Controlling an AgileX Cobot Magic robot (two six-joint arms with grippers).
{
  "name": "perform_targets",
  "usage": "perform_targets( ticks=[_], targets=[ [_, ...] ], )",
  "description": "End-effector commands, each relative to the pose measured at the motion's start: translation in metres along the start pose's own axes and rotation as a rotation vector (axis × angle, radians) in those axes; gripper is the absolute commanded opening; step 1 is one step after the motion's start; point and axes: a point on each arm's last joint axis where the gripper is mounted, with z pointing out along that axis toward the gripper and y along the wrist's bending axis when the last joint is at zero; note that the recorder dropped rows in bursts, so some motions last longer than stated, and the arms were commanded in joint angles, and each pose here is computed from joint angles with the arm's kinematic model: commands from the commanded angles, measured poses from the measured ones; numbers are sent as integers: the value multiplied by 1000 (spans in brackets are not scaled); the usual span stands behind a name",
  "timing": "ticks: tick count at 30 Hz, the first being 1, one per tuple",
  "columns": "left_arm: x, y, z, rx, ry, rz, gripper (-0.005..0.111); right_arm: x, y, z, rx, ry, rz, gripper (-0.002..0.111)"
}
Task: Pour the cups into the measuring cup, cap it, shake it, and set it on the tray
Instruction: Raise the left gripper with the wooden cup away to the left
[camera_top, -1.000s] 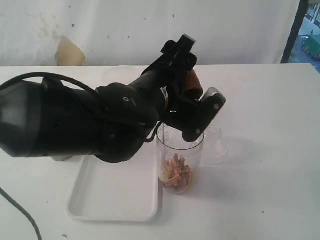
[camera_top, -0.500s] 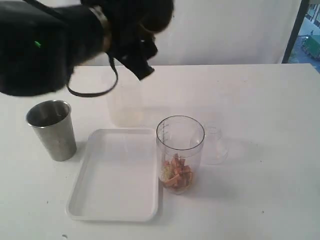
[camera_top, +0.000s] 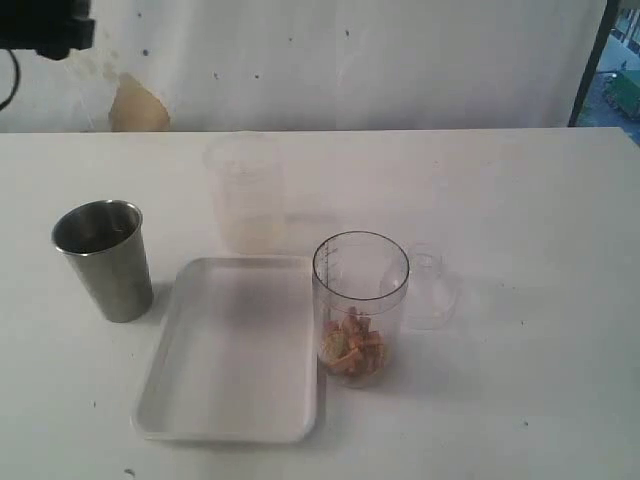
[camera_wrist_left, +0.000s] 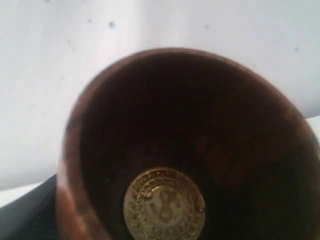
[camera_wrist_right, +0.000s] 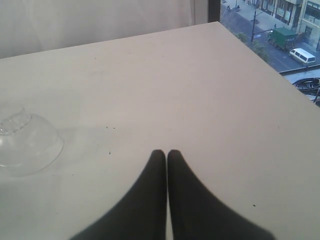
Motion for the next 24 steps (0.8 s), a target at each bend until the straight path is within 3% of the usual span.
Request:
perform_targets(
  ticks=[1,5,8,12,20,24],
  targets=[
    [37,39,7,7,33,-171,0,1,0,0,1,-5,6,0],
    [79,72,13,35,57,-318,0,1,0,0,1,-5,6,0],
    [103,85,17,79,23,-322,0,1,0,0,1,-5,6,0],
    [117,88,35,184,-41,-337,0,1,0,0,1,-5,6,0],
    [144,102,109,230,32,-296,0,1,0,0,1,-5,6,0],
    [151,96,143,412,-28,-190,0,1,0,0,1,-5,6,0]
  ],
)
